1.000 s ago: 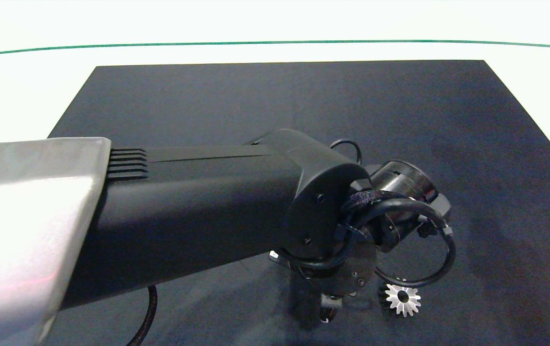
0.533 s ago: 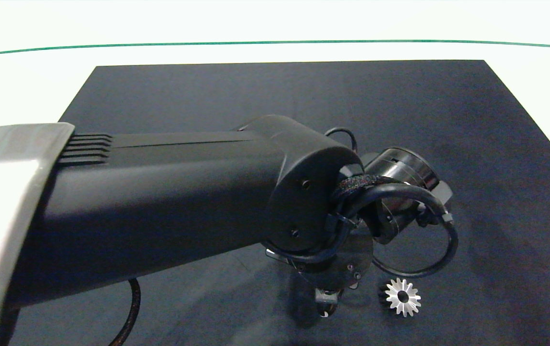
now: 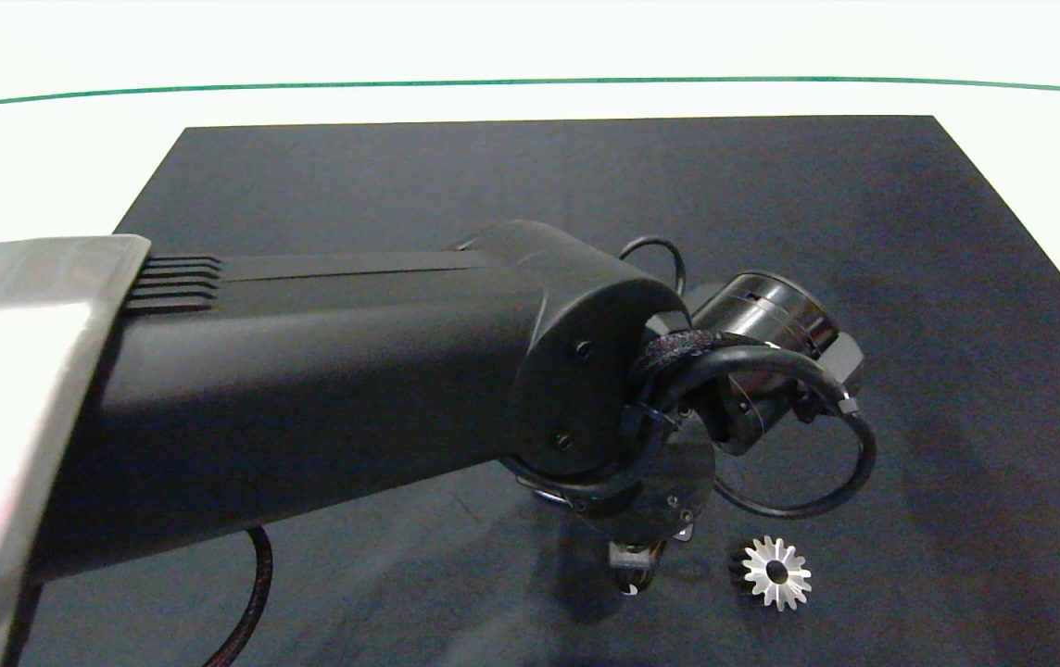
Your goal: Remove an incorrectly installed larger gear and replace it with the correct smaller gear
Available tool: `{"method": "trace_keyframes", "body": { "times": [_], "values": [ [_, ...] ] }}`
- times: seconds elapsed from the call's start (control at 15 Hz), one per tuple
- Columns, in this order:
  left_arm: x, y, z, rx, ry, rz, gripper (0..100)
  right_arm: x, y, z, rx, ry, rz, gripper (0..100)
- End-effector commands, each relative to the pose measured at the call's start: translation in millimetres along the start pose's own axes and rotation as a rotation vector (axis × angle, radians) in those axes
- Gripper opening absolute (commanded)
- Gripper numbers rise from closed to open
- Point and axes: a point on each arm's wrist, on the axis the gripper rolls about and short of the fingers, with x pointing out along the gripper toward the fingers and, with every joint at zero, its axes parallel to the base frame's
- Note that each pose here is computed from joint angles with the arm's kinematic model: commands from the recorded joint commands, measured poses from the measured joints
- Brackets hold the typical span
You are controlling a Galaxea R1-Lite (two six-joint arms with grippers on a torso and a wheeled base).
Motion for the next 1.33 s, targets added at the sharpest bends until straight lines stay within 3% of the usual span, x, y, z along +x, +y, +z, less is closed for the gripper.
{"method": "trace_keyframes", "body": {
  "times": [0.07,1.33],
  "values": [
    [6.4,-1.1,-1.5,0.004,0.013,0.014,16,0.7,0.0,-0.4,0.000,0.007,0.002,100],
    [9.7,3.9,1.4,0.002,0.015,0.026,16,0.4,0.3,-0.6,-0.003,0.005,0.003,100]
  ]
}}
